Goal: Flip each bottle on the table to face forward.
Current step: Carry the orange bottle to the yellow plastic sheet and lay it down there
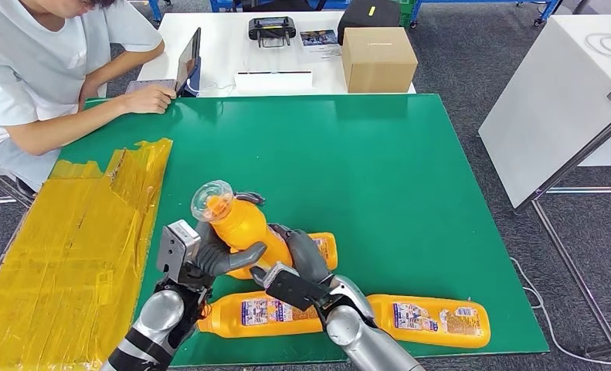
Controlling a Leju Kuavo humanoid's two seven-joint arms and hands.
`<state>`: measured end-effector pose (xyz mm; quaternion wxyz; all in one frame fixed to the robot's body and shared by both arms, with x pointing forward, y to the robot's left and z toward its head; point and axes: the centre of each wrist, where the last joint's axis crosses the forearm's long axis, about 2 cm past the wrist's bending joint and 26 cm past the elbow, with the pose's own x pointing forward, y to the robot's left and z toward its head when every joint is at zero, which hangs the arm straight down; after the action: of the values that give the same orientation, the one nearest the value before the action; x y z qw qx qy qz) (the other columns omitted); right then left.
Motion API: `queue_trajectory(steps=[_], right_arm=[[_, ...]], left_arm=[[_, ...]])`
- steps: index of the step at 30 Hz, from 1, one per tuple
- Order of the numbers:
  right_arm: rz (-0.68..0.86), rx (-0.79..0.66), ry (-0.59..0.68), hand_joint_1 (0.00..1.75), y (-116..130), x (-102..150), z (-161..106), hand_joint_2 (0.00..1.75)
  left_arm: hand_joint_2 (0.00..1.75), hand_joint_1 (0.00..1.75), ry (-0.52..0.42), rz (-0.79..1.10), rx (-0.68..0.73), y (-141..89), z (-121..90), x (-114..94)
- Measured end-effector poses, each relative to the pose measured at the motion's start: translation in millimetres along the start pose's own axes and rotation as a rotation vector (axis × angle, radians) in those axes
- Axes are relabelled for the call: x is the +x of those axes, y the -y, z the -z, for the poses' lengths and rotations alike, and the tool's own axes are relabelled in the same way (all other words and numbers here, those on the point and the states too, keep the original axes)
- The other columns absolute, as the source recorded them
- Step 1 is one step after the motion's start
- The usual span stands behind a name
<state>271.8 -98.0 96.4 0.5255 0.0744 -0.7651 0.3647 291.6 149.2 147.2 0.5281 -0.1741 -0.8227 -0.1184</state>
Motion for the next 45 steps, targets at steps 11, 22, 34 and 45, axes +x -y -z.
queue_trajectory(steps=[11, 22, 34, 45], right_arm=[[-0.006, -0.059, 0.059, 0.0, -0.8, 7.2, -1.6, 1.75], [0.01, -0.215, 0.232, 0.0, 13.6, 37.5, -9.3, 1.75], [0.018, -0.409, 0.341, 0.0, 42.3, 58.1, -33.0, 1.75], [0.016, -0.477, 0.352, 0.0, 65.7, 62.1, -45.2, 1.75]], left_arm=[[1.75, 1.75, 0.056, 0.031, 0.065, -2.5, 1.3, 6.4], [1.75, 1.75, 0.19, 0.555, 0.274, -41.5, 0.1, 20.4], [1.75, 1.75, 0.156, 1.439, 0.266, -89.3, -1.0, 28.8], [1.75, 1.75, -0.306, 1.863, -0.036, -165.1, -1.2, -8.4]])
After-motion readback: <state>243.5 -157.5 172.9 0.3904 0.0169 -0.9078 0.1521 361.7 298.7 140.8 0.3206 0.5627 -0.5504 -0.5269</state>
